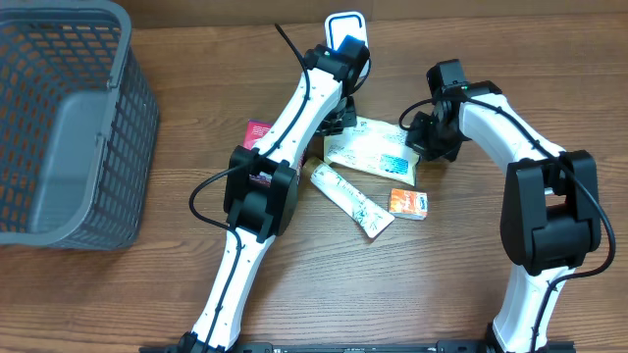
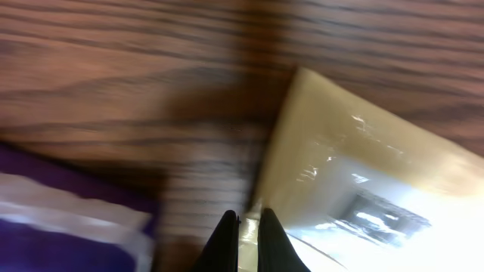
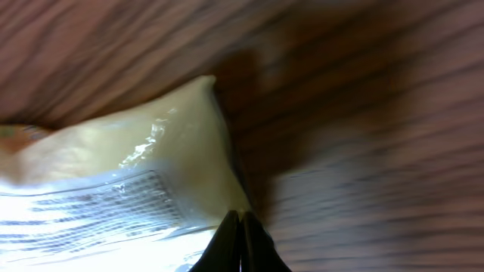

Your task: Scan the item barcode

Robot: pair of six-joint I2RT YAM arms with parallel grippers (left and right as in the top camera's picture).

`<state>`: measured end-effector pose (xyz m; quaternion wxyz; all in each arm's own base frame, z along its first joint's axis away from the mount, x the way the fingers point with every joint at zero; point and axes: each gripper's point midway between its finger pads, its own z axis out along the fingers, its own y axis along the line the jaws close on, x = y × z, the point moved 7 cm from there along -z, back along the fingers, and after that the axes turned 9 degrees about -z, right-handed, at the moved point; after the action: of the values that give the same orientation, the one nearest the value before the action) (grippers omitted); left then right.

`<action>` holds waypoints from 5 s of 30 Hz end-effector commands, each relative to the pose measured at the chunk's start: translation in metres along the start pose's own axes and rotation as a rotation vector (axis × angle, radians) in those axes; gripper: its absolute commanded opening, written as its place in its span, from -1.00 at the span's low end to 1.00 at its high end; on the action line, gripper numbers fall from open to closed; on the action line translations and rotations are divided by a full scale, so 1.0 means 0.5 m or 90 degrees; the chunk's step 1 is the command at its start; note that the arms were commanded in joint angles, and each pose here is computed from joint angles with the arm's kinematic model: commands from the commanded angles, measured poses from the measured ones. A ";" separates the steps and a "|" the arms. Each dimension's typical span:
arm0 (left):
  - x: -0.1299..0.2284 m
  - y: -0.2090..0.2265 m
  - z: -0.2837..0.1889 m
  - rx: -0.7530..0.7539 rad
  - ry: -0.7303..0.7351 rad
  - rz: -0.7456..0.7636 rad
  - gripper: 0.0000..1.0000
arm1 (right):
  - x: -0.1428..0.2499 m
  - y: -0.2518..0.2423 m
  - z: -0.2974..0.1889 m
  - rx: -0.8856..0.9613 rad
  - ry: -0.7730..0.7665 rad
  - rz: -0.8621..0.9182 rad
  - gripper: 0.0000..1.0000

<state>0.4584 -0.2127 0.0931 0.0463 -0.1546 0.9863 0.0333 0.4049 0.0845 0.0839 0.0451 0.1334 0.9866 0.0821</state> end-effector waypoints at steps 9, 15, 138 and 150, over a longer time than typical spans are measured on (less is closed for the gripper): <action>-0.055 0.120 -0.259 0.040 -0.144 -0.082 -0.91 | -0.060 -0.034 -0.140 0.066 -0.026 -0.002 -0.74; -0.064 0.181 -0.336 0.097 -0.148 -0.122 1.00 | -0.051 0.016 -0.151 -0.081 0.010 -0.109 1.00; -0.078 0.348 -0.308 0.119 0.037 -0.233 0.99 | 0.091 -0.139 -0.005 -0.006 -0.011 -0.106 -0.93; -0.077 0.348 -0.308 0.119 0.037 -0.233 1.00 | 0.017 -0.057 -0.063 -0.187 -0.071 0.041 -0.66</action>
<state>0.4285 -0.0470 0.2623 0.0414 -0.3339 0.9388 -0.0746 0.3657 0.0584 0.0928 0.0888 0.1183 0.9601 0.2373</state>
